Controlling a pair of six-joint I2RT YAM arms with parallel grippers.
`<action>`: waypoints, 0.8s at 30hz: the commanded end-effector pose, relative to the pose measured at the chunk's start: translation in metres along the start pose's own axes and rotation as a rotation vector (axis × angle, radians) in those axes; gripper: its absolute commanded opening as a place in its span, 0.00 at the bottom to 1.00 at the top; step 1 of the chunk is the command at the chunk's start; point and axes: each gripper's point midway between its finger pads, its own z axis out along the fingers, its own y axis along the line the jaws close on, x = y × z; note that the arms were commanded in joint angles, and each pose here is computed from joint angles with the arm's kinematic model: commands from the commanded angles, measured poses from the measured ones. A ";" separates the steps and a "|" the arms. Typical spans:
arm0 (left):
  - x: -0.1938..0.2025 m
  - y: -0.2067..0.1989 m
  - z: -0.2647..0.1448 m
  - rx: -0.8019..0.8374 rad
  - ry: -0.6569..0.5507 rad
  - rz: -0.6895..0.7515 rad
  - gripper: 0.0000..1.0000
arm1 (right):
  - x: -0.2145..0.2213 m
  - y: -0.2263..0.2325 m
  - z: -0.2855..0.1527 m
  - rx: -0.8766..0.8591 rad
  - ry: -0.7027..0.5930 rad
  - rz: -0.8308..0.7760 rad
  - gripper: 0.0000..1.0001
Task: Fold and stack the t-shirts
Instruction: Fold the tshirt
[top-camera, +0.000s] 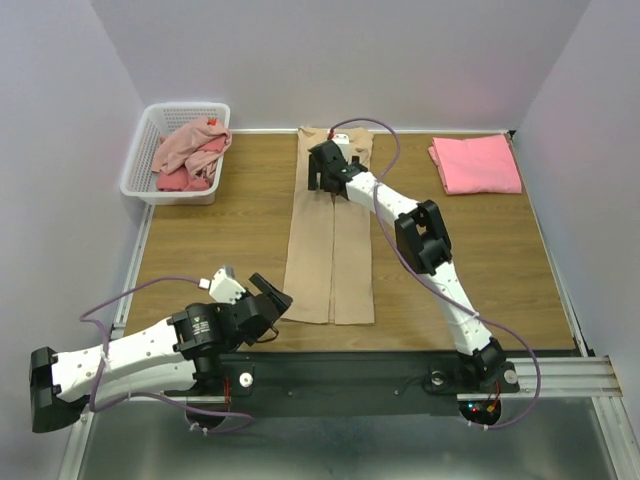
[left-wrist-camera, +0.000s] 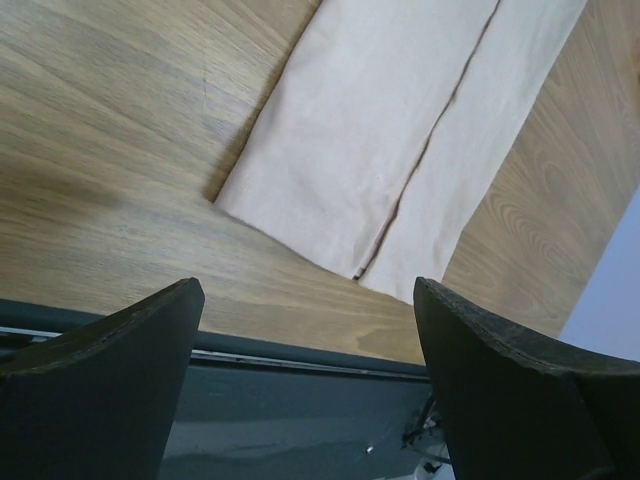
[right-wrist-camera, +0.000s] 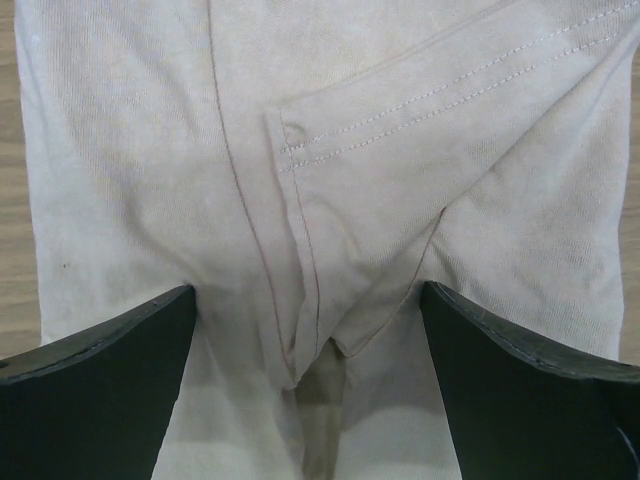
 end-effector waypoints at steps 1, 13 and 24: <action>-0.015 -0.007 0.010 -0.005 -0.065 0.023 0.99 | 0.005 -0.004 -0.002 -0.021 0.052 -0.054 1.00; -0.024 0.008 0.072 -0.119 0.043 0.177 0.98 | -0.035 -0.004 -0.148 -0.288 0.074 -0.085 1.00; 0.021 0.037 0.070 -0.070 0.247 0.199 0.79 | 0.086 -0.124 -0.249 -0.143 0.213 0.100 1.00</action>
